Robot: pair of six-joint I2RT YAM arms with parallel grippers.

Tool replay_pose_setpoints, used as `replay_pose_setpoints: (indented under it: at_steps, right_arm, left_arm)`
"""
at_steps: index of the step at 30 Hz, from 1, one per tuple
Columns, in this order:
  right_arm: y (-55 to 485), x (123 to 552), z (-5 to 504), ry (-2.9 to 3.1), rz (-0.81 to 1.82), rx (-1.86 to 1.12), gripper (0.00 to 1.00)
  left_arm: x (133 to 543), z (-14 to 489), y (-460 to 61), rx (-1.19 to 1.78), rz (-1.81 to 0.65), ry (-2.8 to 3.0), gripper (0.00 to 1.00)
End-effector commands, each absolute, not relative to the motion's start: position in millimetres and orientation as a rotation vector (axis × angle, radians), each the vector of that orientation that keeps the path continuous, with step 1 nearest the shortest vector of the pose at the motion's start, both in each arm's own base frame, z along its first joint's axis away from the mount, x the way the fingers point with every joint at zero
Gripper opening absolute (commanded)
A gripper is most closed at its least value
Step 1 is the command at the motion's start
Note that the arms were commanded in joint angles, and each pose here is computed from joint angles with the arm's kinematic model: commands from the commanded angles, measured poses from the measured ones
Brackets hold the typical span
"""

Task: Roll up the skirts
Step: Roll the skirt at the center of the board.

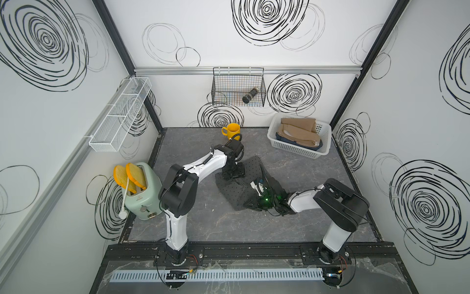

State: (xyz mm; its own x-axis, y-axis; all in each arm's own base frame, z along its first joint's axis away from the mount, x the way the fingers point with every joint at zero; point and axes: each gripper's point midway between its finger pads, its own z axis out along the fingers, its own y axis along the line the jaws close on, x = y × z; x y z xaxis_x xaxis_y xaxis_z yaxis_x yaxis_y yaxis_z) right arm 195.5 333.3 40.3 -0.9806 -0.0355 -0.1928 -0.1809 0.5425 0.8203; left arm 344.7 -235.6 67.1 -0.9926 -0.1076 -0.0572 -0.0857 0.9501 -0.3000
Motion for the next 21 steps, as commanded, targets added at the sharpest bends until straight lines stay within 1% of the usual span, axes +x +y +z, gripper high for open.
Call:
replay_pose_setpoints:
  at_steps: [1, 2, 4, 5, 9, 15, 18, 21]
  right_arm:
    - [331.4, 202.4, 78.0, 2.488, 1.412, -0.234, 0.3]
    - [332.0, 202.3, 85.1, 2.47, 1.417, -0.254, 0.35]
    - [333.2, 204.6, 92.3, 2.457, 1.396, -0.276, 0.51]
    - [333.6, 207.1, 91.9, 2.466, 1.37, -0.277, 0.57]
    - [339.6, 219.0, 79.2, 2.522, 1.276, -0.319, 0.69]
    - [337.7, 236.5, 54.8, 2.571, 1.133, -0.306, 0.76]
    - [344.4, 241.1, 49.5, 2.581, 1.173, -0.285, 0.75]
    - [355.9, 244.6, 49.1, 2.575, 1.226, -0.294, 0.7]
  left_arm:
    - [339.1, 48.3, -236.2, -0.153, -0.475, 3.059, 0.65]
    - [337.6, 47.9, -238.5, -0.142, -0.477, 3.059, 0.65]
    - [336.0, 47.9, -242.9, -0.115, -0.473, 3.062, 0.65]
    - [333.8, 46.5, -244.8, -0.099, -0.471, 3.07, 0.65]
    - [323.9, 40.4, -253.4, -0.021, -0.479, 3.107, 0.65]
    - [317.3, 42.7, -252.5, 0.024, -0.446, 3.112, 0.65]
    - [314.6, 44.5, -251.3, 0.036, -0.444, 3.113, 0.65]
    - [311.9, 46.9, -250.2, 0.055, -0.444, 3.11, 0.65]
